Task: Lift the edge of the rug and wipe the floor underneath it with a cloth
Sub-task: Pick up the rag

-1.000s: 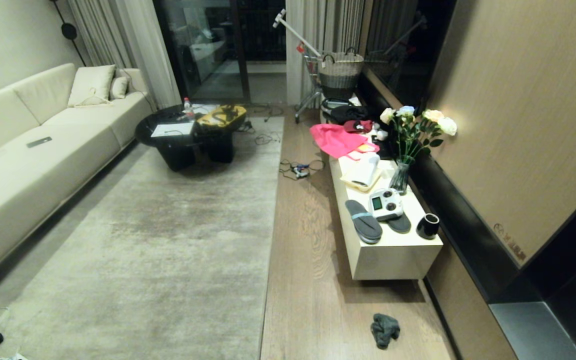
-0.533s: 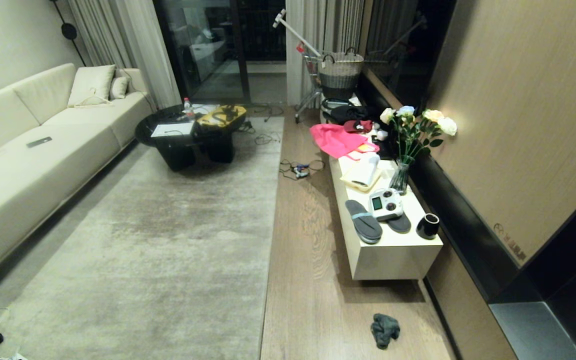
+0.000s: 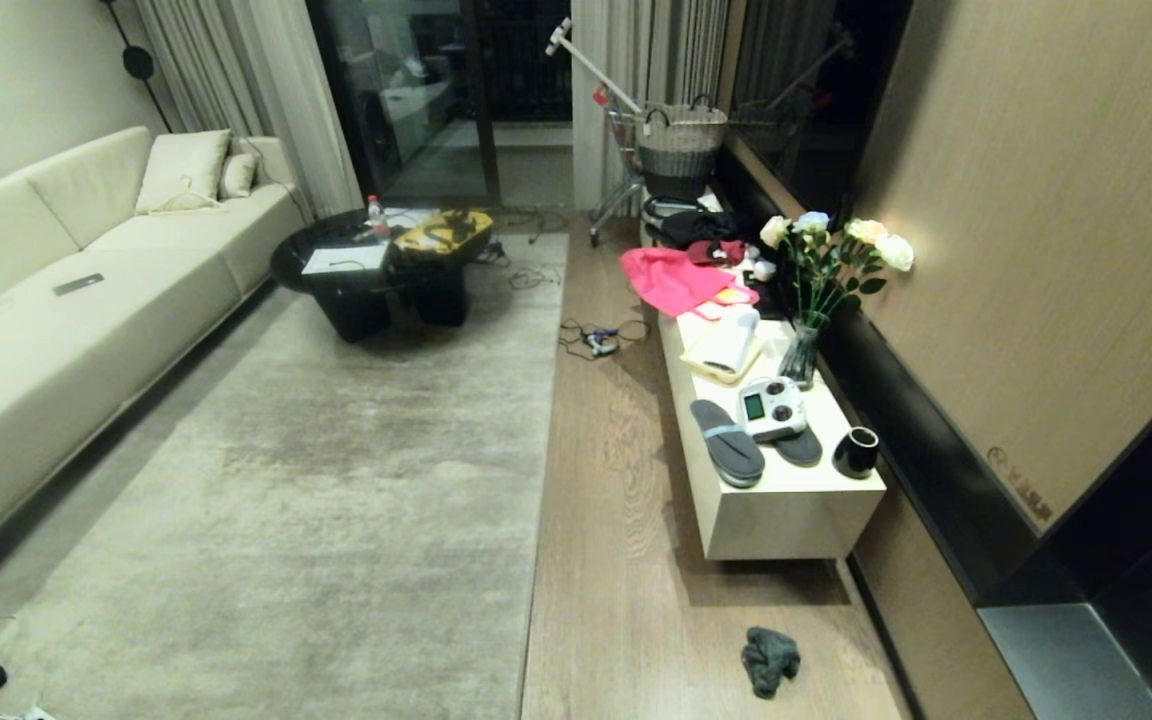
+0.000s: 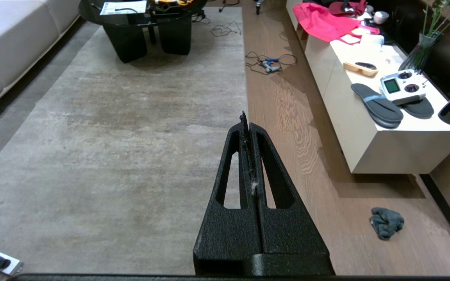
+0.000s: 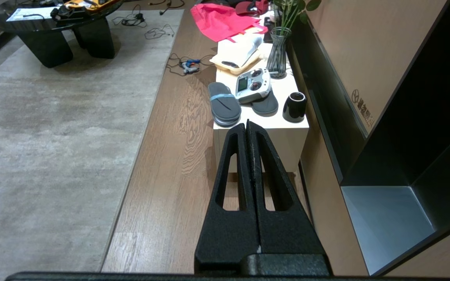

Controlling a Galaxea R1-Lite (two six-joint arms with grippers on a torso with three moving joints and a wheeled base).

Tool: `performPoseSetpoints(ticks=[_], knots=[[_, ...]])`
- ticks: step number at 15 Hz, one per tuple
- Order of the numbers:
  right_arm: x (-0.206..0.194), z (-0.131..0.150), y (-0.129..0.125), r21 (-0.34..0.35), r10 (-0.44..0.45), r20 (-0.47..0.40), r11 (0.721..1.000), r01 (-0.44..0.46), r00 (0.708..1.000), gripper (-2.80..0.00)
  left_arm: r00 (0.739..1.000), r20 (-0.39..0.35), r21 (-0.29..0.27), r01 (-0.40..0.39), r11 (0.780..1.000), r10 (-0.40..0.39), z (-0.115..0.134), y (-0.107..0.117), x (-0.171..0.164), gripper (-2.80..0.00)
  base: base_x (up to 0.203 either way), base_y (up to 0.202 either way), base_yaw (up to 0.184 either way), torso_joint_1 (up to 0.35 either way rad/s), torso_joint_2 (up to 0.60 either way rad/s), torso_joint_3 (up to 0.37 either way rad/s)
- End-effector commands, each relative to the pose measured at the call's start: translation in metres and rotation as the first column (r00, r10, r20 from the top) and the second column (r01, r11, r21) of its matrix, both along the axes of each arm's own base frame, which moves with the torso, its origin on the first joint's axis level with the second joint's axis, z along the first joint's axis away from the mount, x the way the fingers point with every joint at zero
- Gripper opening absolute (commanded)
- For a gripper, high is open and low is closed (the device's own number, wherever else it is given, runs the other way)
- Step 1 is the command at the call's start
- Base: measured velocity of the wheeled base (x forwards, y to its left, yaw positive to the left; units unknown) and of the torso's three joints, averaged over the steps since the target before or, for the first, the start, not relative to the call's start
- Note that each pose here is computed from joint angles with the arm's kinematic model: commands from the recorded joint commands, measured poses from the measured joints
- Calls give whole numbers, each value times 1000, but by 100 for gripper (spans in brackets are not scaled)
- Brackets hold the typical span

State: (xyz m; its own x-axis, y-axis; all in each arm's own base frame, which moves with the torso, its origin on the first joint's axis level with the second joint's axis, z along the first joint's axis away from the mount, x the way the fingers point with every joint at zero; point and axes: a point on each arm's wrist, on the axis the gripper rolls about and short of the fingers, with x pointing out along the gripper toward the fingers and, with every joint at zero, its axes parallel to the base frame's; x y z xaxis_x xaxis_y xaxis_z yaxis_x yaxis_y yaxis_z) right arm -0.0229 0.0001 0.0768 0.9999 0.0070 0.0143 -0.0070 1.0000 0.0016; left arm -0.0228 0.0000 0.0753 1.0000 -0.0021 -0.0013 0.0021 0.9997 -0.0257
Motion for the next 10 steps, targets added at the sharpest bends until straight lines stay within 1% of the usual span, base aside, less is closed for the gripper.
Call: performPoseSetpoints(ticks=[1,5,8,10], knots=[[0,0,0,0,1,0,1000,-1,1000,-280,1000,0,0,1,1000,-1,0,0,0,-280,0,0,0,0,0,0],[0,0,0,2,1,-1,1000,-1,1000,-280,1000,0,0,1,1000,-1,0,0,0,-280,0,0,0,0,0,0],[0,0,0,23,-7,1,1000,7,1000,-280,1000,0,0,-1,1000,1,0,0,0,-280,0,0,0,0,0,0],[0,0,0,23,-7,0,1000,7,1000,-280,1000,0,0,-1,1000,1,0,0,0,-280,0,0,0,-13,11,16]])
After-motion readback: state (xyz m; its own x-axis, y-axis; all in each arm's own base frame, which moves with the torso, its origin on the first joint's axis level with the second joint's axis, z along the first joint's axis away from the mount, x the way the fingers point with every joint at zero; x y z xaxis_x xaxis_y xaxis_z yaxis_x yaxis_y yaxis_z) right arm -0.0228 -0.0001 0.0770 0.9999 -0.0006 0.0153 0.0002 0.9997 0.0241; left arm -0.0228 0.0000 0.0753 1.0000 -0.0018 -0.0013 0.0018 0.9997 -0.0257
